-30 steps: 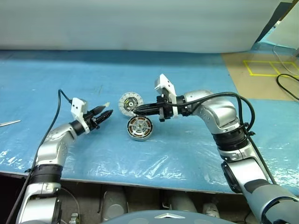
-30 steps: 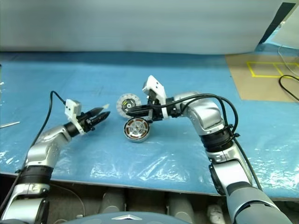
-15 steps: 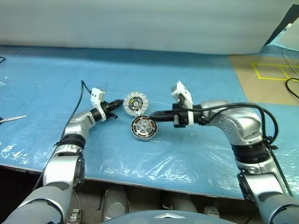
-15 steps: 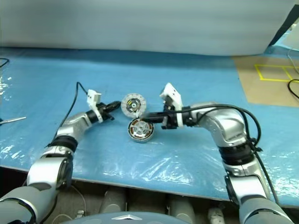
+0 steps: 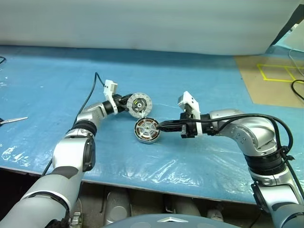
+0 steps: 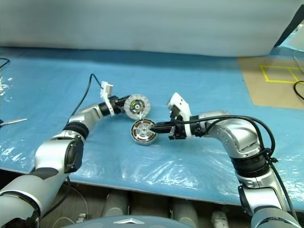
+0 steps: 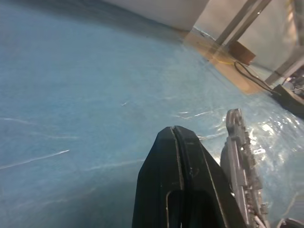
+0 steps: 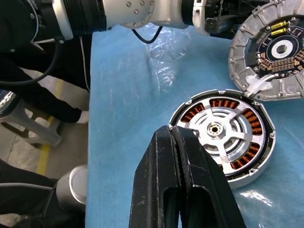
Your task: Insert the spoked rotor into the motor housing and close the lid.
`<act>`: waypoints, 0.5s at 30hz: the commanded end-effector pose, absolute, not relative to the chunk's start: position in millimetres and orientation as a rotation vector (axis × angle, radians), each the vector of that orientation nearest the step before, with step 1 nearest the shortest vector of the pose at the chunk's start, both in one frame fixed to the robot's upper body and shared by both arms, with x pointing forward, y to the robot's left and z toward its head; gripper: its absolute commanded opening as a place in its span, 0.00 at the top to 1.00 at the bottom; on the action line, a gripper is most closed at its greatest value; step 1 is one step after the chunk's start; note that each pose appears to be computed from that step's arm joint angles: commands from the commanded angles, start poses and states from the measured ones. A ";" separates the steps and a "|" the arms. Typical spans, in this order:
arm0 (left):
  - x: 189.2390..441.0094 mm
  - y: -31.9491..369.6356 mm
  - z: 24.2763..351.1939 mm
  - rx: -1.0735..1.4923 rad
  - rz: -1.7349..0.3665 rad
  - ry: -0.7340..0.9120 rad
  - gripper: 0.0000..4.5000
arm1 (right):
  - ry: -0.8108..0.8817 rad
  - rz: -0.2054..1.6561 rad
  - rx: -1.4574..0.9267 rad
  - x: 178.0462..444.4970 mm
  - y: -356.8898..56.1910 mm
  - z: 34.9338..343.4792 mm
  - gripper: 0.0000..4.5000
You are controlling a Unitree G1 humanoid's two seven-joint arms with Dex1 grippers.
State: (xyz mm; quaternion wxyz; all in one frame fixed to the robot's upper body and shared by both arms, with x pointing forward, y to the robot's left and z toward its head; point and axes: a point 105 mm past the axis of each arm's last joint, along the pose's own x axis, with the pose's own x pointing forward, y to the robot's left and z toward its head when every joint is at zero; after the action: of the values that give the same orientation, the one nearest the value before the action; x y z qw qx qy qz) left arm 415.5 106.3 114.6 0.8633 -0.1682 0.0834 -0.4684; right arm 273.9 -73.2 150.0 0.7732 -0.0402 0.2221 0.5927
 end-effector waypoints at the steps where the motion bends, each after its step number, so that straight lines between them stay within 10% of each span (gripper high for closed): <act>1: 405.0 86.6 133.2 -0.280 -1.182 0.158 1.00 | 0.442 1.287 -0.102 270.2 -74.4 159.5 1.00; 15: 358.7 67.3 117.7 0.061 -1.614 0.244 1.00 | 0.444 1.248 -0.103 276.6 -75.7 158.4 1.00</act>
State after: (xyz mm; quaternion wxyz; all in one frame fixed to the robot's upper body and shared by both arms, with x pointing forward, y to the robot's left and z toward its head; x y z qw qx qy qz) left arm 364.1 65.7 117.0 0.7030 -0.0091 0.1139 -0.7019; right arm 276.4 -76.4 149.3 0.7852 -0.0437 0.2254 0.5751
